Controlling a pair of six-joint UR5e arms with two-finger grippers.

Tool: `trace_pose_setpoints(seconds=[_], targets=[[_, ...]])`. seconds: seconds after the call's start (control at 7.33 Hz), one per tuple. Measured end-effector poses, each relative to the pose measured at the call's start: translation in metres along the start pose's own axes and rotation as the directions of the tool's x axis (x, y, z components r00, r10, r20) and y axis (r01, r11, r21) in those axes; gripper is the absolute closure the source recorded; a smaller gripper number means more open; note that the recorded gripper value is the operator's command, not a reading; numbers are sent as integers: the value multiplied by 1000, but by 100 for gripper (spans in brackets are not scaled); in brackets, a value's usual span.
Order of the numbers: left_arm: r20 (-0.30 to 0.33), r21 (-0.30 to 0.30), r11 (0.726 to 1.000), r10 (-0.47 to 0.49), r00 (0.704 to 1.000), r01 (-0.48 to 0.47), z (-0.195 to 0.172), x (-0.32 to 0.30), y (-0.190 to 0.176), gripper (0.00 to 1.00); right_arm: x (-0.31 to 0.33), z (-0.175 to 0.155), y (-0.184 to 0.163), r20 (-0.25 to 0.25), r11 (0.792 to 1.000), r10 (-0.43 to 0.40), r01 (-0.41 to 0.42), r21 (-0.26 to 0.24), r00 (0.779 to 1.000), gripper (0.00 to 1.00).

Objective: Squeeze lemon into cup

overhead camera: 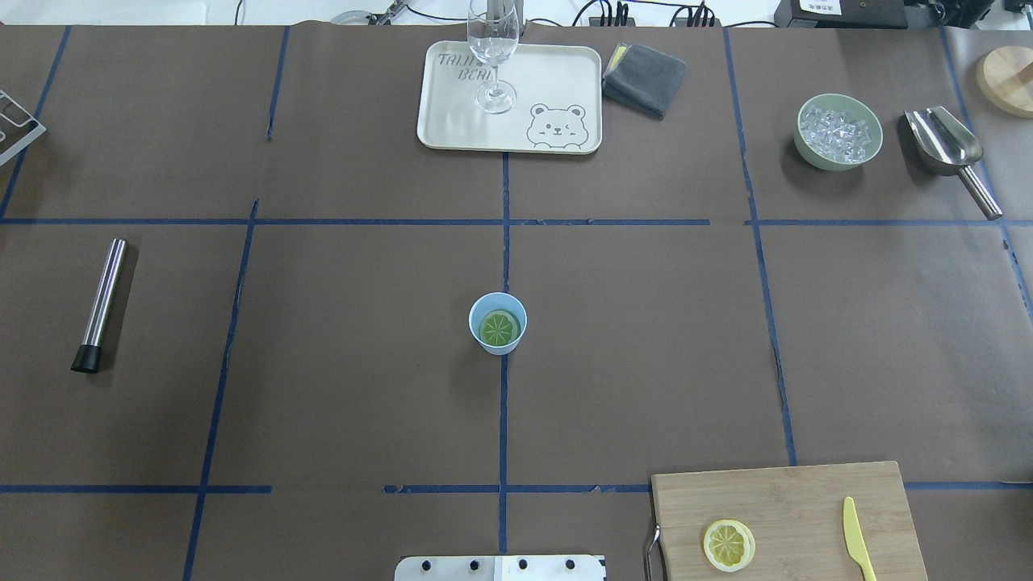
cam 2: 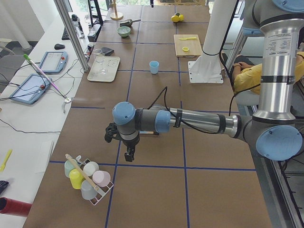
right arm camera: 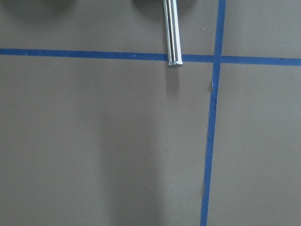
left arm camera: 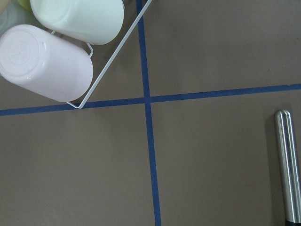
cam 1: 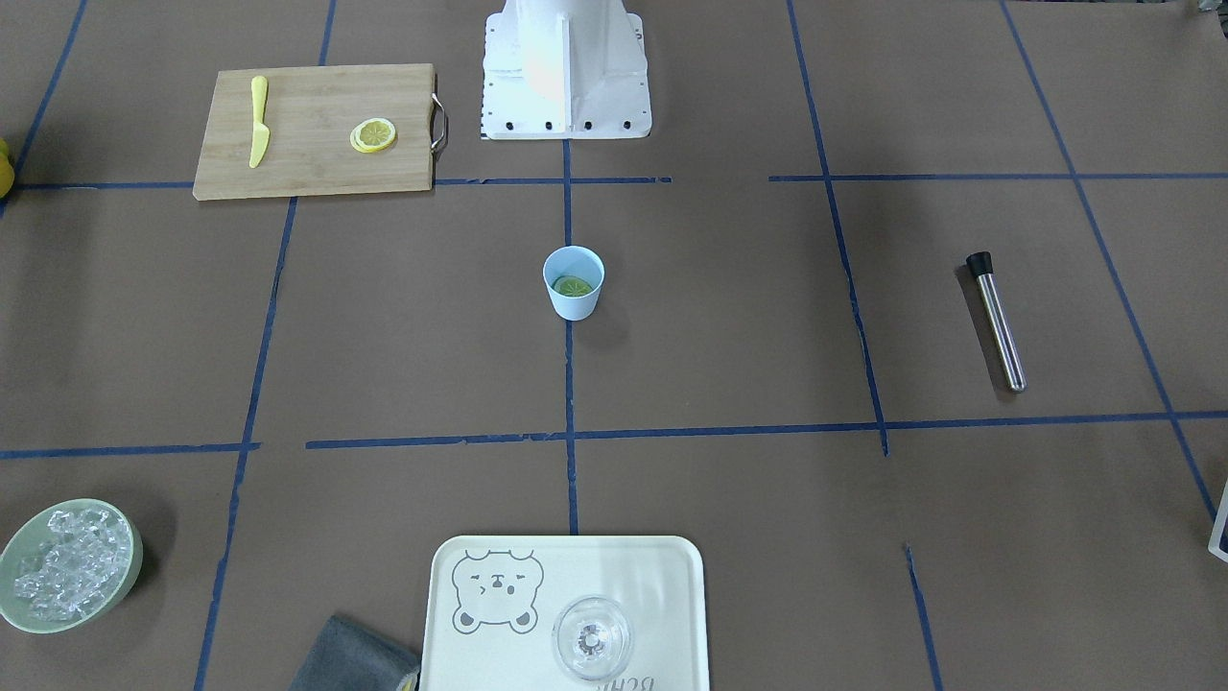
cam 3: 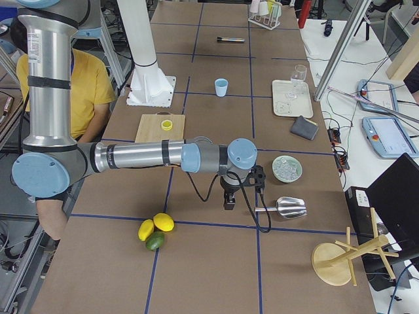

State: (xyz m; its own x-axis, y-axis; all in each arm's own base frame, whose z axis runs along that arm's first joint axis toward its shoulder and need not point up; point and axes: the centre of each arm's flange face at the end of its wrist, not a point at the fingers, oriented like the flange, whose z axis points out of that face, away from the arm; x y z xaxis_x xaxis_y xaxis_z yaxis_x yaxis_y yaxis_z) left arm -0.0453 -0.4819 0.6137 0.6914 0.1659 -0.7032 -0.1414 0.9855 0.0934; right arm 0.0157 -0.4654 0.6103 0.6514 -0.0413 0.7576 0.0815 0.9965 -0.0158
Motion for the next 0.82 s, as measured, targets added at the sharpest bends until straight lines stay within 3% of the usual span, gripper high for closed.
trace_pose_setpoints(seconds=[0.82], targets=[[-2,-13,1000,28,1000,-28,-8,1,-11,0,0,0,1,3,1000,0,0,0,1000,0]])
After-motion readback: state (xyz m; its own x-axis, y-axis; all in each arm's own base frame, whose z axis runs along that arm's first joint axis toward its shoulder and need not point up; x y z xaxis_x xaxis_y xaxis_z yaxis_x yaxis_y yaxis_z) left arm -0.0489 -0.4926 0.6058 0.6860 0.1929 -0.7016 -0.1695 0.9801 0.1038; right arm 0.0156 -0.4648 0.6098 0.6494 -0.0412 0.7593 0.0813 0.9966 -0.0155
